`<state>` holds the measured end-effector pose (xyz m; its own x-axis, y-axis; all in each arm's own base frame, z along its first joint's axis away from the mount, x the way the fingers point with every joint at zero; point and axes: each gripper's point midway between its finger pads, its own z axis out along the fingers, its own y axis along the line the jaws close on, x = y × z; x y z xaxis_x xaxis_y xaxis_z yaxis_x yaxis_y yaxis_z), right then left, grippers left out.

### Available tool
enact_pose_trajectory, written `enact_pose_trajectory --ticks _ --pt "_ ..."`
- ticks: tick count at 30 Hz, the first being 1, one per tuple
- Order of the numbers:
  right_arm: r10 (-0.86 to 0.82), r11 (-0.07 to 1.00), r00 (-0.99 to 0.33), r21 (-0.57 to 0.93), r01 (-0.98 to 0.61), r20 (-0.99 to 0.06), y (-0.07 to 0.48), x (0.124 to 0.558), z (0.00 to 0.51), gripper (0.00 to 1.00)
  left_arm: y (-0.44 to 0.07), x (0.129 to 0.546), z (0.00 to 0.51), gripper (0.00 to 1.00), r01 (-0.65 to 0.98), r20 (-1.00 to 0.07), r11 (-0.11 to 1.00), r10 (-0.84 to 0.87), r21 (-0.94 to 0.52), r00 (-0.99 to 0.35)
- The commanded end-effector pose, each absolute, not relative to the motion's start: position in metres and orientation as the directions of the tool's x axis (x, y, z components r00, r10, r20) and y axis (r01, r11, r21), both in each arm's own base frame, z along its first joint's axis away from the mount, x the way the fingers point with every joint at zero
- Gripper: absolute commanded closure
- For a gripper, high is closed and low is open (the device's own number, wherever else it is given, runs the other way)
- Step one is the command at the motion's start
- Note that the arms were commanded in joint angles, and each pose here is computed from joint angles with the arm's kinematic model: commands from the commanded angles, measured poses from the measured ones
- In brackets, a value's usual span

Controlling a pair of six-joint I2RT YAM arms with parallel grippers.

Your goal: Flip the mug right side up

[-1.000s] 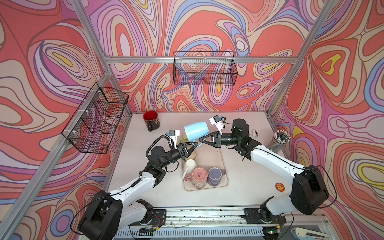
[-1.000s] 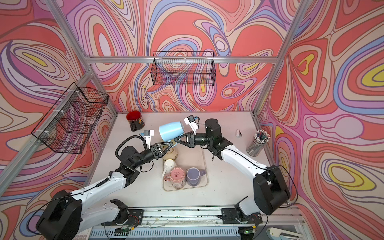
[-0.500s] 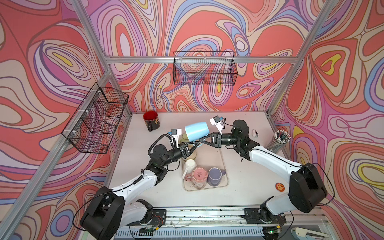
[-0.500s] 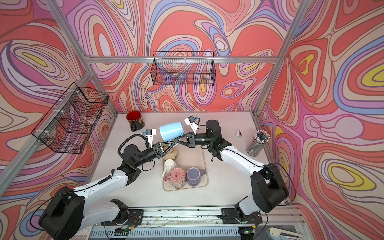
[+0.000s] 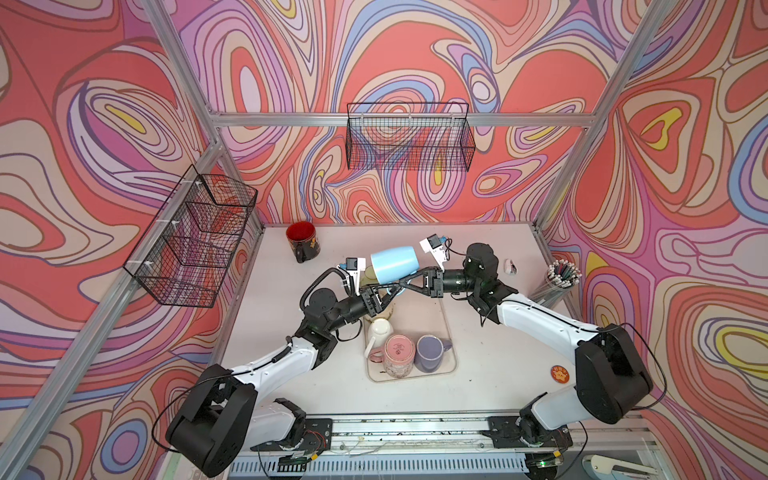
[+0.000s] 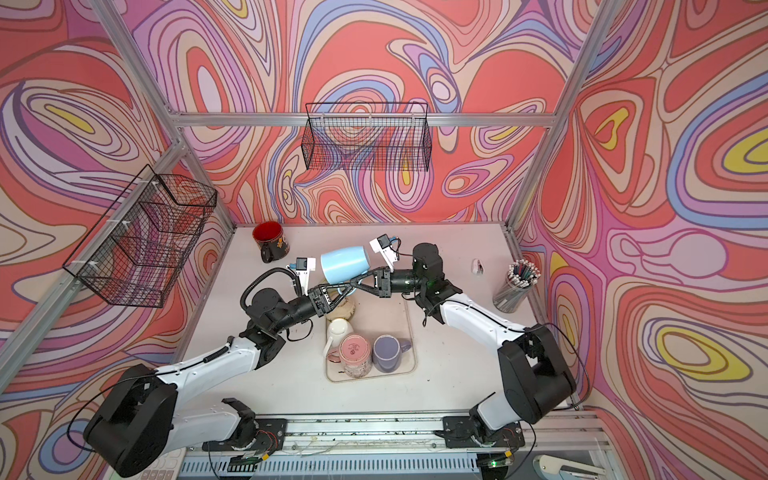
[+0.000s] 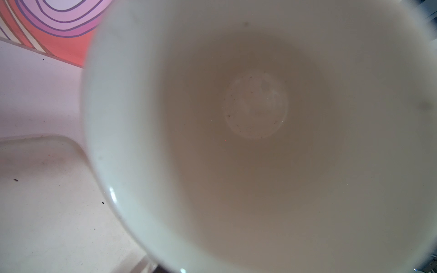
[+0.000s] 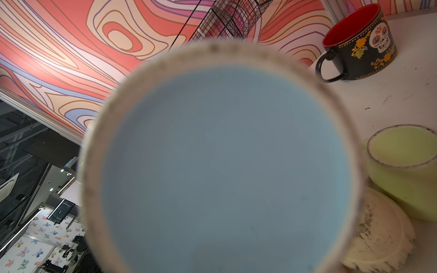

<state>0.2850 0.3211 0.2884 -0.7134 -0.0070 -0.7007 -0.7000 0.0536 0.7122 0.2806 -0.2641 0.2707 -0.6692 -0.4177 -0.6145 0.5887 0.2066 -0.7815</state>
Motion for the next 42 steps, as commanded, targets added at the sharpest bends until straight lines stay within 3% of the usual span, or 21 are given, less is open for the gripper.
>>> enact_pose_trajectory --ticks 1,8,18,26,34,42 --pt "-0.051 -0.036 -0.686 0.688 -0.725 -0.725 0.325 0.269 0.291 1.0 -0.262 0.28 0.31 0.71 0.676 -0.653 0.15 -0.475 -0.721 -0.59" --pt "-0.057 -0.041 -0.701 0.703 -0.71 -0.711 0.325 0.269 0.283 1.0 -0.261 0.278 0.317 0.69 0.692 -0.655 0.136 -0.49 -0.709 -0.575" --pt "-0.06 -0.034 -0.709 0.712 -0.702 -0.702 0.326 0.271 0.276 1.0 -0.26 0.275 0.319 1.0 0.703 -0.654 0.119 -0.499 -0.702 -0.569" --pt "-0.055 -0.012 -0.707 0.709 -0.705 -0.705 0.325 0.274 0.272 1.0 -0.249 0.278 0.289 1.0 0.633 -0.63 0.2 -0.516 -0.748 -0.581" --pt "-0.048 0.063 -0.71 0.707 -0.704 -0.703 0.323 0.283 0.262 0.7 -0.227 0.278 0.28 1.0 0.588 -0.664 0.34 -0.543 -0.734 -0.515" --pt "-0.015 0.177 -0.72 0.707 -0.684 -0.693 0.31 0.295 0.248 0.5 -0.207 0.289 0.263 1.0 0.472 -0.683 0.494 -0.544 -0.73 -0.487"
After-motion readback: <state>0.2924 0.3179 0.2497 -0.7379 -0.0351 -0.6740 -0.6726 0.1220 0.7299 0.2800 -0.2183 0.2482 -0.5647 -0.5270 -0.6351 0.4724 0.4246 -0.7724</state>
